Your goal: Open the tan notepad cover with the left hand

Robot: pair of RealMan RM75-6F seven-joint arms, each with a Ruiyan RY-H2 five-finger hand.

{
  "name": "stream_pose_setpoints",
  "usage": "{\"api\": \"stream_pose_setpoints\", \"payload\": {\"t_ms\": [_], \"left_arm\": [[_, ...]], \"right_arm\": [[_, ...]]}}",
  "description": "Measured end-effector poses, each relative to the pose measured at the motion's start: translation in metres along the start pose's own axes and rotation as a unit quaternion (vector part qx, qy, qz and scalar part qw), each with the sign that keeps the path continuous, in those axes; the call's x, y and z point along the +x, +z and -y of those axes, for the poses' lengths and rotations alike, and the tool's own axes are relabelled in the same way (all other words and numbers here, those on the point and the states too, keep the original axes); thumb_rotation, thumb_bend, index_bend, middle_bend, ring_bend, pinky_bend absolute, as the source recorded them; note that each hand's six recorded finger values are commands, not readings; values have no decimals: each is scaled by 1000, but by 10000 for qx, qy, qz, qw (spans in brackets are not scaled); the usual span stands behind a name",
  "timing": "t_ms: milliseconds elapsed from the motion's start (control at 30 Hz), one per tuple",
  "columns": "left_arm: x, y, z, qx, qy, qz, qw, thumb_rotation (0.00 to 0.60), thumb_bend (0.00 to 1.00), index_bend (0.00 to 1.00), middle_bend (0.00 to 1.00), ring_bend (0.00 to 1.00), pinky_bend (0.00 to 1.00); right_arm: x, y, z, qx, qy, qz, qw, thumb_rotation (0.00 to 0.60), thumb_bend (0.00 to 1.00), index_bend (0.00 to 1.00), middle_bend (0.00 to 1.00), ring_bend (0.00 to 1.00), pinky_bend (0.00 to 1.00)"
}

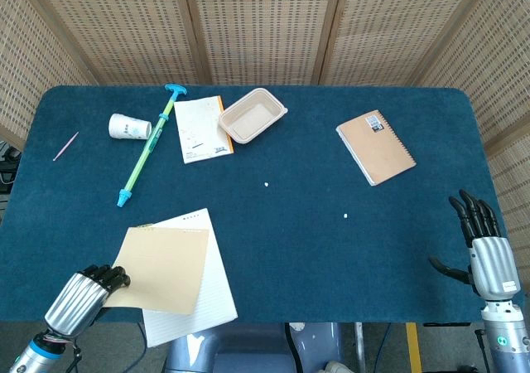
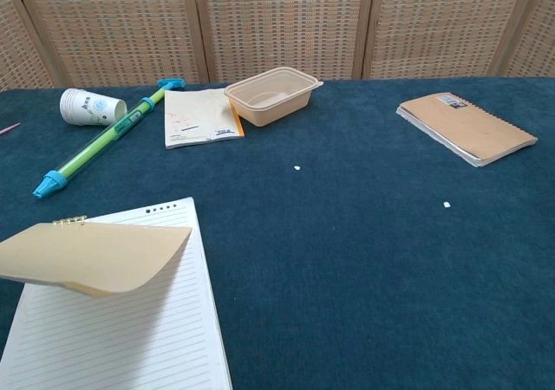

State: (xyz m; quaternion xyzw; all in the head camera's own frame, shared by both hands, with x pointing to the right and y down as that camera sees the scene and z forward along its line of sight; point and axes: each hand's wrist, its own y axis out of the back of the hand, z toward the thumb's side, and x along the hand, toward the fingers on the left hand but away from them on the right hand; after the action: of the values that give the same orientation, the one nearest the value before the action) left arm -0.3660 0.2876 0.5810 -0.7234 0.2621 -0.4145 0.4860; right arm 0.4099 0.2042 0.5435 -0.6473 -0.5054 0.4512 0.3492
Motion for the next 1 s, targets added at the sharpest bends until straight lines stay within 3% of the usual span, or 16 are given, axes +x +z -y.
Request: {"api": "stream_pose_setpoints", "payload": {"t_ms": [567,1000], "left_arm": [[13,25,4,-212,120,388,9990,600,885,818,477,487,626],[50,-6,0,-70,393,-359,9986,600,878,819,478,487,626]], "right_arm": [[0,-1,-2,-18,-31,5,10000,600,150,22,0,0,0],[0,1,0,2,-6,-23,10000,600,150,22,0,0,0]]}}
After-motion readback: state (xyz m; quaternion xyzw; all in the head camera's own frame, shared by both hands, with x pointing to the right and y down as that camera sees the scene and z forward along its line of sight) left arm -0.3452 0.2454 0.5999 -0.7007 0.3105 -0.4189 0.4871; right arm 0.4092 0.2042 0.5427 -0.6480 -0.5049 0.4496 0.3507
